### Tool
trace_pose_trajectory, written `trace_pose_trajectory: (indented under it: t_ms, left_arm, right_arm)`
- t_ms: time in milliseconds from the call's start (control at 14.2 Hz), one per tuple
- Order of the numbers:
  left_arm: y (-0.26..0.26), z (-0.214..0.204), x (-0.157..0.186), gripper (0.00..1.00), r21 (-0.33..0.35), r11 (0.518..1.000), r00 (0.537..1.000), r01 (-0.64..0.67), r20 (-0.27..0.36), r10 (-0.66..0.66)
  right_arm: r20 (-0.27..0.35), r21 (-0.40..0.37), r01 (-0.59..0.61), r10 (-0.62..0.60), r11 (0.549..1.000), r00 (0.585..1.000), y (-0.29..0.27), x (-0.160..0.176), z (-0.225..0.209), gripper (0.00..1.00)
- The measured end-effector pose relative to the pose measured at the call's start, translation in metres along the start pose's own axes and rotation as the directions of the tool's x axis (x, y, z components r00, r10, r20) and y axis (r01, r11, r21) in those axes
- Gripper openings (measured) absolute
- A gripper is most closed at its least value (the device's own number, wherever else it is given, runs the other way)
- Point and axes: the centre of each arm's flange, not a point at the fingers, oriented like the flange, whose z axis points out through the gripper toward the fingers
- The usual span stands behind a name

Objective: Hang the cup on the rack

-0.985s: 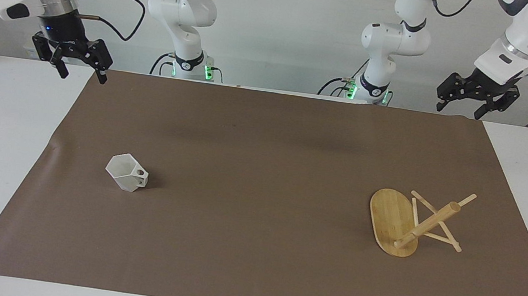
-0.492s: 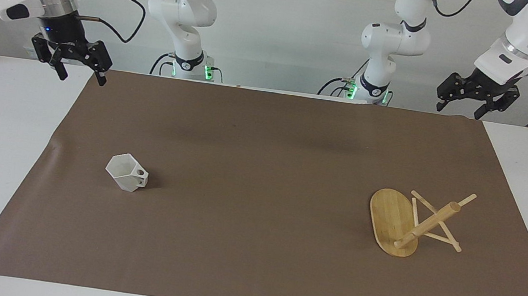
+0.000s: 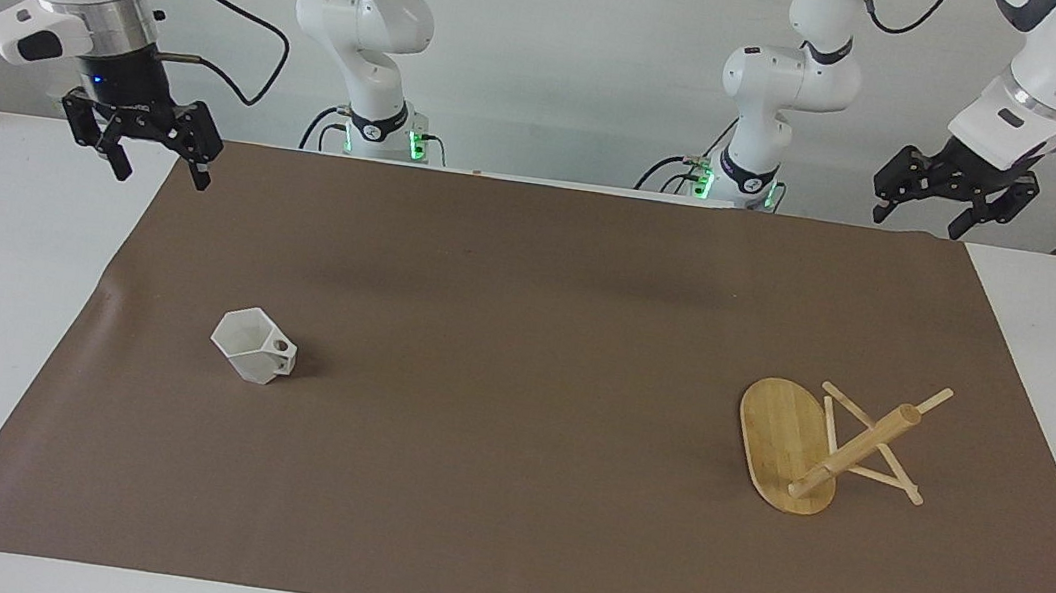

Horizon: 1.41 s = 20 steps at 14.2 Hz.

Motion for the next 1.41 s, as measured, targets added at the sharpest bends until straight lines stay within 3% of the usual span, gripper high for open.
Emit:
trace_pose_trajectory:
  t_ms: [774, 1407]
  left_arm:
    - [0.000, 0.000, 0.000, 1.00, 0.000, 1.000, 1.000, 0.000, 0.000, 0.000]
    - [0.000, 0.000, 0.000, 1.00, 0.000, 1.000, 1.000, 0.000, 0.000, 0.000]
  right_arm:
    - [0.000, -0.023, 0.000, 0.000, 1.000, 1.000, 0.012, 0.030, 0.111, 1.00]
    - [0.056, -0.025, -0.006, 0.007, 1.000, 0.998, 0.012, 0.016, 0.199, 1.00]
